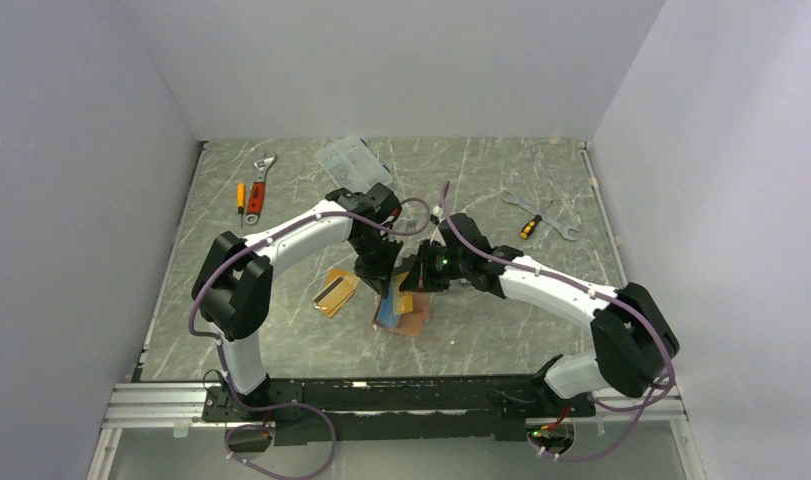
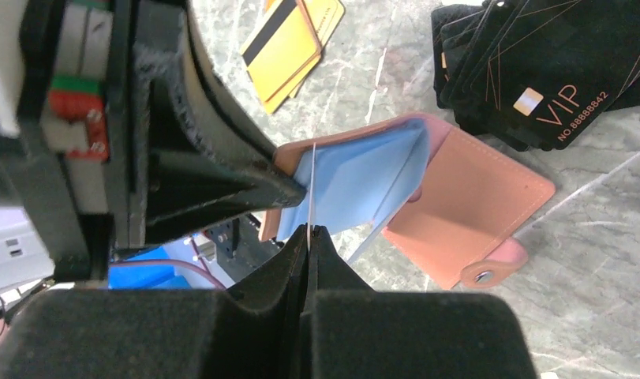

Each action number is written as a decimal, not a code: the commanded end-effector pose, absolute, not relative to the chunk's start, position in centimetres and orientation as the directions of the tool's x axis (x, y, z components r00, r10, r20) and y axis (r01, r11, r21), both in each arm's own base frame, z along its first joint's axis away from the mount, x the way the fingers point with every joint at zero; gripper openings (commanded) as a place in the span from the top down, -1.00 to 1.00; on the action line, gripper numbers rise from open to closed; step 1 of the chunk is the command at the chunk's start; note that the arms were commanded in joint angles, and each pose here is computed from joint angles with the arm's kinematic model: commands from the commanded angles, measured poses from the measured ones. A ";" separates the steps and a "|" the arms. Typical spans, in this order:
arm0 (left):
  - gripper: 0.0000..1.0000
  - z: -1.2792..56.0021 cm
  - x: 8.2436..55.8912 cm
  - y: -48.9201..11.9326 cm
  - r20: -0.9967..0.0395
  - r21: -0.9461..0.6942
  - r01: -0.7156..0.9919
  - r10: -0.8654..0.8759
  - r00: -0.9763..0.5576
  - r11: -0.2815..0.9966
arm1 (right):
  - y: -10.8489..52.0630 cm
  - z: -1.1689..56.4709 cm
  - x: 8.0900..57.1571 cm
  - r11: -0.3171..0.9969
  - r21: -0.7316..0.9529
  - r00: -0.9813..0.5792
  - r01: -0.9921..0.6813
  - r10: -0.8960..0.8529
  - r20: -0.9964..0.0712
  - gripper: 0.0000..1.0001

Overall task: Put the credit cards into the card holder
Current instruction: Turn over the card slot in the card holder.

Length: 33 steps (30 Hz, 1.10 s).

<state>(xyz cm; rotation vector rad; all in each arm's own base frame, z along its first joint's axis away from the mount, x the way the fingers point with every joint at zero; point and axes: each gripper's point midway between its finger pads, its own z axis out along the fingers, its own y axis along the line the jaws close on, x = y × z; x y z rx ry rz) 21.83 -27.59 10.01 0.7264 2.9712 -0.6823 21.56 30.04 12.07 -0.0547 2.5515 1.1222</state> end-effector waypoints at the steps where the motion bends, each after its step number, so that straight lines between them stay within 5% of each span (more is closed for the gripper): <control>1: 1.00 10.3 22.1 -27.3 -0.121 -0.384 0.423 0.409 -0.904 0.821 | 30.8 11.4 22.6 0.706 0.697 -0.946 -0.126 0.126 -0.299 1.00; 19: 1.00 9.1 21.9 -27.8 -0.112 -0.417 0.441 0.436 -0.893 0.795 | 25.9 4.6 21.6 0.803 0.596 -0.968 -0.025 0.128 -0.214 1.00; 28: 0.26 11.4 21.6 -29.9 -0.168 -0.521 0.495 0.485 -0.858 0.695 | 24.5 2.6 21.0 0.816 0.577 -0.974 -0.012 0.121 -0.192 1.00; 33: 0.32 10.6 21.2 -29.8 -0.158 -0.527 0.498 0.497 -0.853 0.689 | 24.3 2.2 20.8 0.818 0.574 -0.974 -0.013 0.119 -0.192 1.00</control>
